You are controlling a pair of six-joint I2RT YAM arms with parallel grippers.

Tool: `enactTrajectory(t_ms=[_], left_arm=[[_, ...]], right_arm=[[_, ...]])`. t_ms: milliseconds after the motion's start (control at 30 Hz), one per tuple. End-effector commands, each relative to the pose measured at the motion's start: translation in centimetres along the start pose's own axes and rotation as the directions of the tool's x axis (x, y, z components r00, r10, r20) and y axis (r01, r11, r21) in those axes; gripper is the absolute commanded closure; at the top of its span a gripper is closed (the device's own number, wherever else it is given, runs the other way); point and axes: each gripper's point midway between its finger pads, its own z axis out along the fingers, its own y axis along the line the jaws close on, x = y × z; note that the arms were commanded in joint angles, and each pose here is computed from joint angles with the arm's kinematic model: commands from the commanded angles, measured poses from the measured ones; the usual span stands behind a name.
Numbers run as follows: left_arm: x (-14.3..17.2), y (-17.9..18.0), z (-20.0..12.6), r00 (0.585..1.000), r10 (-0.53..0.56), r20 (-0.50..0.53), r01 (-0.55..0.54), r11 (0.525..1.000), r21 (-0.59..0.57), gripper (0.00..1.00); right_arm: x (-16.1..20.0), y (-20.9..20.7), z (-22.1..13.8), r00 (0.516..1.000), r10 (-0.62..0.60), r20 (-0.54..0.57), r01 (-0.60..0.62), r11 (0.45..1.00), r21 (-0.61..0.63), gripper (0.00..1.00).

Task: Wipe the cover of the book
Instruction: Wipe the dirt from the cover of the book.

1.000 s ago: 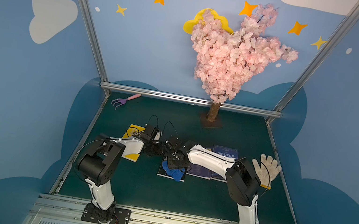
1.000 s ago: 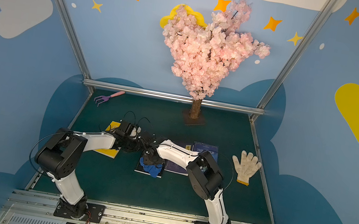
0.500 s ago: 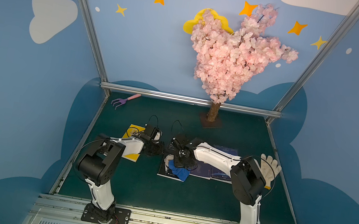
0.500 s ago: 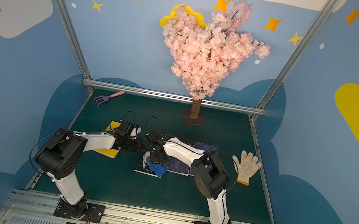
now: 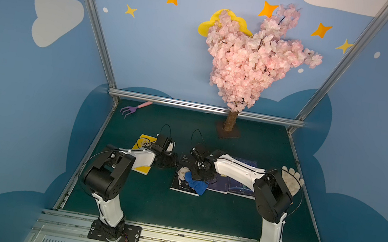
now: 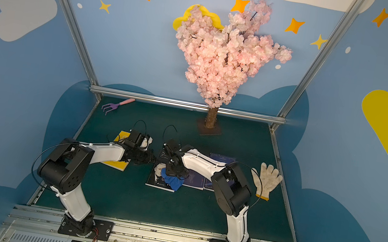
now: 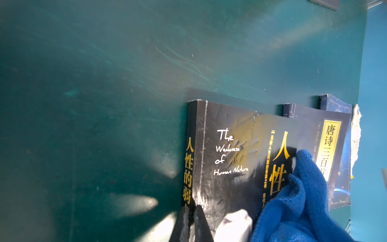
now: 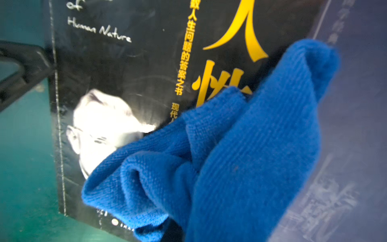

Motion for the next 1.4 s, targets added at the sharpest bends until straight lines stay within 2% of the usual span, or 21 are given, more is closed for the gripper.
enactTrajectory(t_ms=[0, 100, 233, 400, 567, 700, 967, 1100, 1200, 1367], left_arm=[[4.1, 2.8, 0.8, 0.99, -0.057, -0.127, 0.046, 0.995, -0.09, 0.9], [4.2, 2.7, 1.0, 0.989, -0.06, -0.136, 0.049, 0.995, -0.084, 0.9], [3.9, 2.6, 0.5, 0.992, -0.051, -0.119, 0.041, 0.995, -0.086, 0.9], [4.0, 2.8, 0.5, 0.991, -0.053, -0.119, 0.042, 0.995, -0.093, 0.9], [3.9, 2.6, 0.7, 0.991, -0.055, -0.123, 0.045, 0.996, -0.082, 0.9], [3.9, 2.4, 0.8, 0.991, -0.055, -0.126, 0.046, 0.996, -0.074, 0.9], [4.0, 2.8, 0.5, 0.991, -0.053, -0.12, 0.042, 0.995, -0.091, 0.9], [4.1, 2.8, 0.6, 0.991, -0.053, -0.122, 0.042, 0.995, -0.094, 0.9], [4.0, 2.8, 0.6, 0.991, -0.053, -0.12, 0.041, 0.995, -0.094, 0.9], [3.9, 2.7, 0.5, 0.992, -0.048, -0.117, 0.038, 0.995, -0.09, 0.9]], right_arm=[[6.9, -4.4, 5.3, 0.968, 0.011, -0.249, 0.049, 0.972, 0.232, 1.0], [6.7, -1.6, 5.6, 0.968, -0.035, -0.249, 0.09, 0.973, 0.214, 1.0], [6.3, -0.2, 5.8, 0.964, -0.059, -0.26, 0.112, 0.974, 0.197, 1.0], [5.7, -2.0, 5.2, 0.967, -0.049, -0.249, 0.106, 0.97, 0.218, 1.0], [5.3, -5.6, 4.0, 0.974, 0.019, -0.228, 0.038, 0.969, 0.243, 1.0], [5.3, -6.1, 3.5, 0.978, 0.028, -0.207, 0.021, 0.973, 0.23, 1.0], [5.1, -0.2, 4.5, 0.976, -0.067, -0.205, 0.097, 0.986, 0.139, 1.0], [4.6, 1.5, 5.0, 0.976, -0.067, -0.208, 0.092, 0.989, 0.112, 1.0], [4.2, 0.9, 4.8, 0.979, -0.059, -0.196, 0.084, 0.989, 0.123, 1.0], [4.2, -2.6, 4.2, 0.98, -0.025, -0.197, 0.06, 0.984, 0.17, 1.0]])
